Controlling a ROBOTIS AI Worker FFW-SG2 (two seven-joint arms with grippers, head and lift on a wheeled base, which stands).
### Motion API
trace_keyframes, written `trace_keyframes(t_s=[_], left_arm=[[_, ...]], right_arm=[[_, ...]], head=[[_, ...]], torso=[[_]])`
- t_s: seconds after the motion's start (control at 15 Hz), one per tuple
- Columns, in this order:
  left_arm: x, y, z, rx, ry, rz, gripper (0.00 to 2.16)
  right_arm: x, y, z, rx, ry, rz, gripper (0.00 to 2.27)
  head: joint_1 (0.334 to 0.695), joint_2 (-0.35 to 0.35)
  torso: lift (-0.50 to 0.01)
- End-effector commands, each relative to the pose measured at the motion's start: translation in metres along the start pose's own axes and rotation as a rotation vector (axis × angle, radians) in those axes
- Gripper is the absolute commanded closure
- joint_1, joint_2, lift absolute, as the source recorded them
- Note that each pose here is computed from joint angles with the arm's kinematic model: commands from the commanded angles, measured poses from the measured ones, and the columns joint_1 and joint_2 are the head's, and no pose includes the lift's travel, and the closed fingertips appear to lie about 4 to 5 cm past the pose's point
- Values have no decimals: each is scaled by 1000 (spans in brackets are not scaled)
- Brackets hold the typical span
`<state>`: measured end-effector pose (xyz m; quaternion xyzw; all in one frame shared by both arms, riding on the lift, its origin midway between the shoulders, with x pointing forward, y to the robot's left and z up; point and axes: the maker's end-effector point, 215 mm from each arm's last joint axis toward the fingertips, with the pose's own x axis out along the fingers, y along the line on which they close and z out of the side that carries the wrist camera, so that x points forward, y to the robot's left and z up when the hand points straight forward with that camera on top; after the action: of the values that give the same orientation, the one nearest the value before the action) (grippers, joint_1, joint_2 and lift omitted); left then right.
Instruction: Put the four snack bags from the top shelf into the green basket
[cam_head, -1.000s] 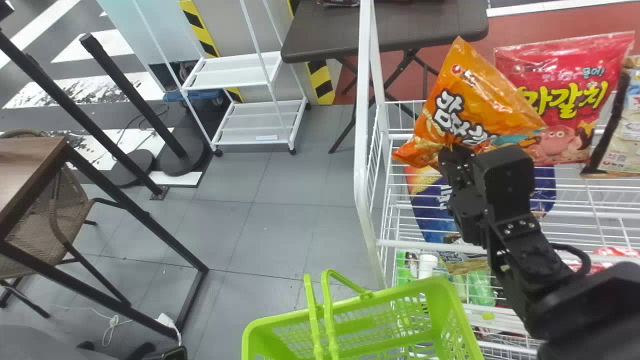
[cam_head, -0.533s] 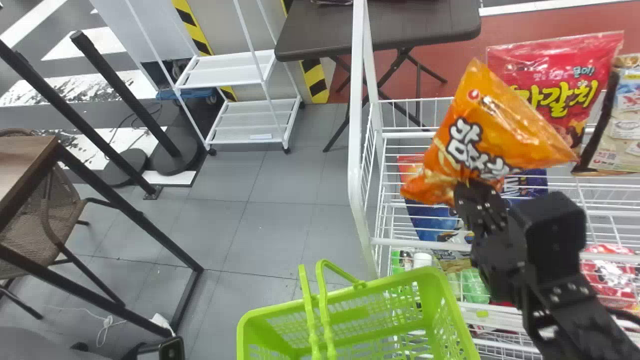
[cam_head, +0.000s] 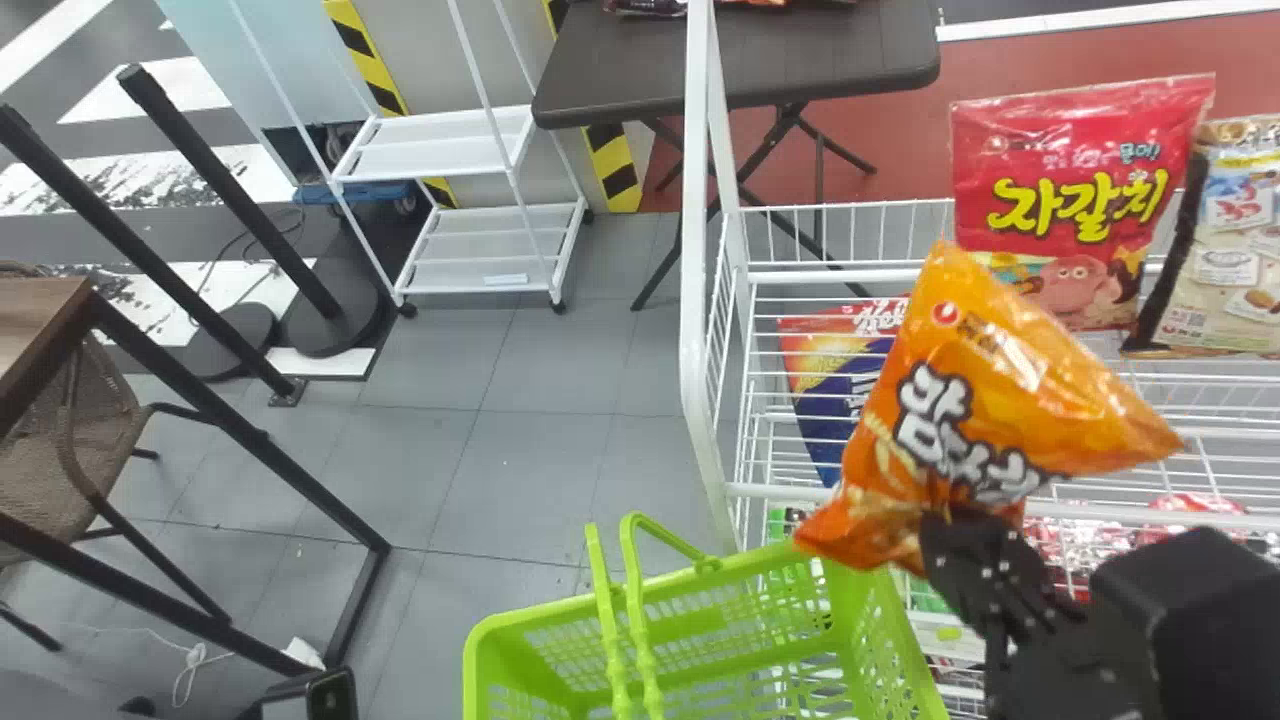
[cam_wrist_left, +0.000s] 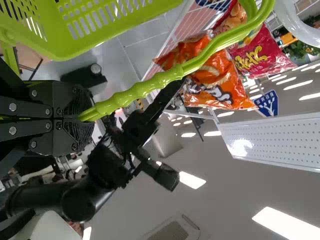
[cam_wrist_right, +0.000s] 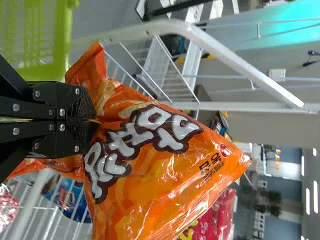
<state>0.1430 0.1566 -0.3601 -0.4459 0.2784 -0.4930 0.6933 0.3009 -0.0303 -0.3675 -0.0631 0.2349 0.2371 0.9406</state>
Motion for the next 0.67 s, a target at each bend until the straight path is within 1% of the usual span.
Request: trace_keyframes(t_s=[0.0,0.07,0.2,0.4,0.6], left_arm=[[0,-1,-1,-5,-5,-10,2152],[1,-1,0,-6,-6,-12,2152],[1,0,0,-4,-6,-12,2152],[1,0,1,-3,-6,-14,2152],[4,2,-1,-10,-4,-18,2152]], right_arm=[[-14,33,-24,-18,100,81,2246],[-17,49,-38,-34,153,118,2246],[-19,73,-58,-61,234,179,2246],[-10,110,-74,-94,275,278,2246],[-10,139,-84,-103,305,361,2246]], head=[[695,326],[695,350],[695,350],[695,350],[695,350]], torso=[[-6],[-6],[-6],[-6],[-6]])
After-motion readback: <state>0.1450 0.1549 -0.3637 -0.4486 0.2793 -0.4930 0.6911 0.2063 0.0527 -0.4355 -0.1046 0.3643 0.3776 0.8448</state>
